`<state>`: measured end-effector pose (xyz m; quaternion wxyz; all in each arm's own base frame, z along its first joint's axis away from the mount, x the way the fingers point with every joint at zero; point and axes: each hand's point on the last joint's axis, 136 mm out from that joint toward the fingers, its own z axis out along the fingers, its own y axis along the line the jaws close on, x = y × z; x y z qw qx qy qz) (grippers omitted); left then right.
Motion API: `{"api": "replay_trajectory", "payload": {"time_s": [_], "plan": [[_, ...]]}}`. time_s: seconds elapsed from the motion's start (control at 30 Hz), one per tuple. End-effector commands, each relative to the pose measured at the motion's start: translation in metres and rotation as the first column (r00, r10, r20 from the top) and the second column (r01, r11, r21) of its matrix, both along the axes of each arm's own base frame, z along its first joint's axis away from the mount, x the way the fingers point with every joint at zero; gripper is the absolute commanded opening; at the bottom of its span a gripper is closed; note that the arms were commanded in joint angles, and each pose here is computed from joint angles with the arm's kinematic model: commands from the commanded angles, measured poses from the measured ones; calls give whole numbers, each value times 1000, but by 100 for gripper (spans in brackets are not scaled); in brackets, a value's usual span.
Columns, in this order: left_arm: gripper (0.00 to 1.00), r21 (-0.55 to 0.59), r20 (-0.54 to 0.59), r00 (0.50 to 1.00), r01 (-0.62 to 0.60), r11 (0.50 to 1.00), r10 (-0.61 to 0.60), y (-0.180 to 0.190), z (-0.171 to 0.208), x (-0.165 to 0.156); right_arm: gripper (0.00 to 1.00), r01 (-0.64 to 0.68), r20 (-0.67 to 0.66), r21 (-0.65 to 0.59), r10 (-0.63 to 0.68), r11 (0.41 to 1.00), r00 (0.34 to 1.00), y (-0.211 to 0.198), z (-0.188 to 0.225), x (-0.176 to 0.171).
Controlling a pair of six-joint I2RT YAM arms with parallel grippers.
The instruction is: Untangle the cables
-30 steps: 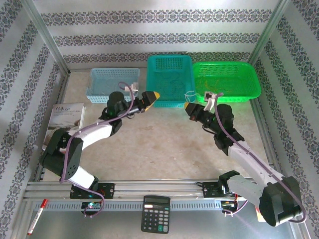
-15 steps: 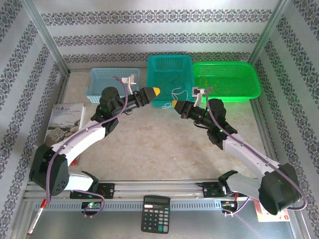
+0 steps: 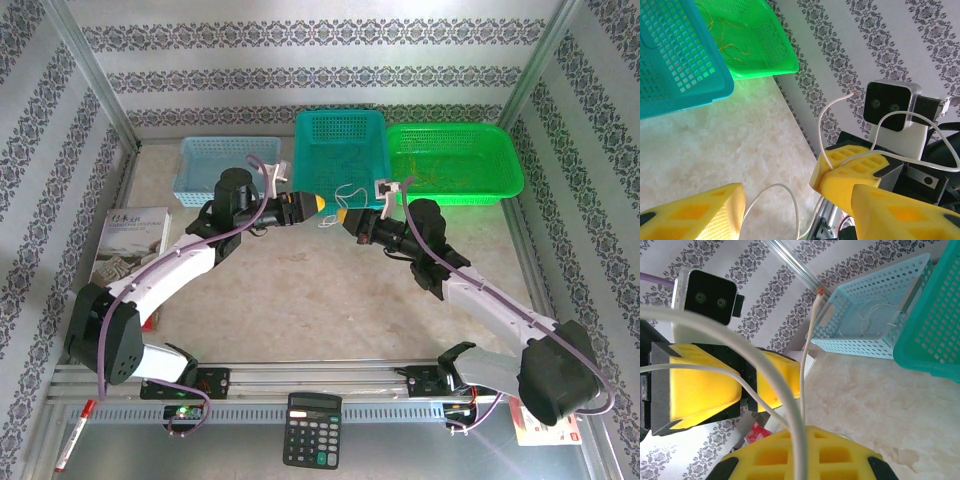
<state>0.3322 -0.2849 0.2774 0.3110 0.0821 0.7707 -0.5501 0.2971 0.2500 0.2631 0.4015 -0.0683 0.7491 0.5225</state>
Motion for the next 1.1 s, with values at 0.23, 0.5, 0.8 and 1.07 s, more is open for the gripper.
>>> {"api": "replay_trajectory", "payload": {"time_s": [0.23, 0.5, 0.8, 1.07], "plan": [[48, 14, -12, 995, 99, 995, -99, -19, -12, -14, 0, -42, 47, -4, 42, 999, 998, 10, 9, -5], [41, 14, -26, 993, 115, 993, -114, -24, -21, -17, 0, -43, 49, -7, 43, 999, 998, 11, 9, -6], [37, 19, -44, 990, 136, 991, -135, -27, -29, -23, 0, -40, 47, -9, 40, 999, 998, 11, 7, -5], [24, 22, -43, 991, 128, 991, -127, -29, -31, -24, 0, -38, 48, -10, 38, 999, 998, 11, 7, -5]]}}
